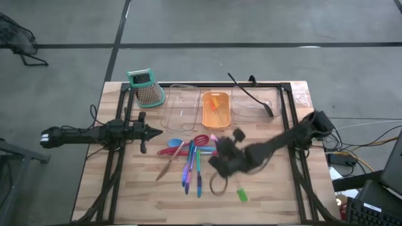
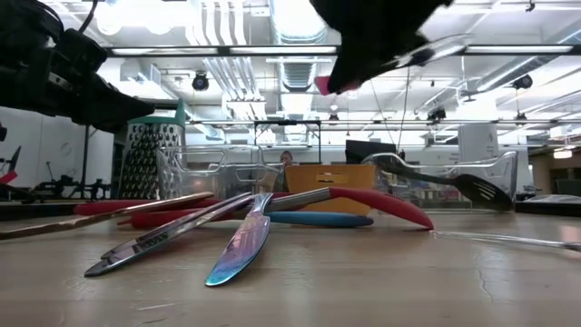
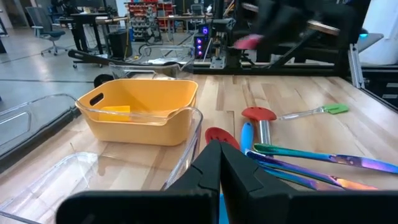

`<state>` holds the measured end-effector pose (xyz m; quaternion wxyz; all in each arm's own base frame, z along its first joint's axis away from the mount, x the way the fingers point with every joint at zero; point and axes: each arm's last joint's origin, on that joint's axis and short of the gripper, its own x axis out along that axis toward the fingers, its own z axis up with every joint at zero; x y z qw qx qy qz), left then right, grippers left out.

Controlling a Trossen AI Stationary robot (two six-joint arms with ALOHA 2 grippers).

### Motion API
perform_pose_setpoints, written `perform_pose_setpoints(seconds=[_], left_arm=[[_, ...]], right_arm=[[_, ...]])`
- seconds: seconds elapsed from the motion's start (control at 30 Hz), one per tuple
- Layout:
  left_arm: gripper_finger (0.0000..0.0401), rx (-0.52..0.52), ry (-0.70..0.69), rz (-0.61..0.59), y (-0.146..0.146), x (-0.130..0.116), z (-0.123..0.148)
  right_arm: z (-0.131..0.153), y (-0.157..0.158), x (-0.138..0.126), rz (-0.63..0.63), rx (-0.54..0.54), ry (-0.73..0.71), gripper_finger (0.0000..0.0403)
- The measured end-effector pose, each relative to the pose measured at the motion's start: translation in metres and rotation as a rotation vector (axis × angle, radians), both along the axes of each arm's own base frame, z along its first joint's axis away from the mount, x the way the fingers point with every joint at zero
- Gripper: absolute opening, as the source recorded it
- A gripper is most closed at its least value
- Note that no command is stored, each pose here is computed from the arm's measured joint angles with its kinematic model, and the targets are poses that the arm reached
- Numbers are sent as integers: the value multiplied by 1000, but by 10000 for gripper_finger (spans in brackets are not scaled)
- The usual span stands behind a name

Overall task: Pick & Place Kitchen Items
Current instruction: Put the pink spatula into the orange bin

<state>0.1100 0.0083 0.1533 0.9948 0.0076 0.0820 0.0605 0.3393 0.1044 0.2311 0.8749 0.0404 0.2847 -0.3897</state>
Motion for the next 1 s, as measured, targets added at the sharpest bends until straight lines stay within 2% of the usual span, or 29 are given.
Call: perform_pose_setpoints(seconds=[0.2, 0.43, 0.73, 1.0], left_arm=[[5, 0, 2, 0, 0, 0, 0], [5, 0, 2, 0, 0, 0, 0], [5, 0, 5, 0, 0, 0, 0], [5, -1, 9, 0, 0, 0, -1]], right_arm=[[10, -71, 13, -161, 47, -20, 30], [-4, -138, 28, -228, 143, 1, 30], [-14, -184, 34, -293, 183, -47, 29], [-30, -199, 41, -320, 200, -64, 30]])
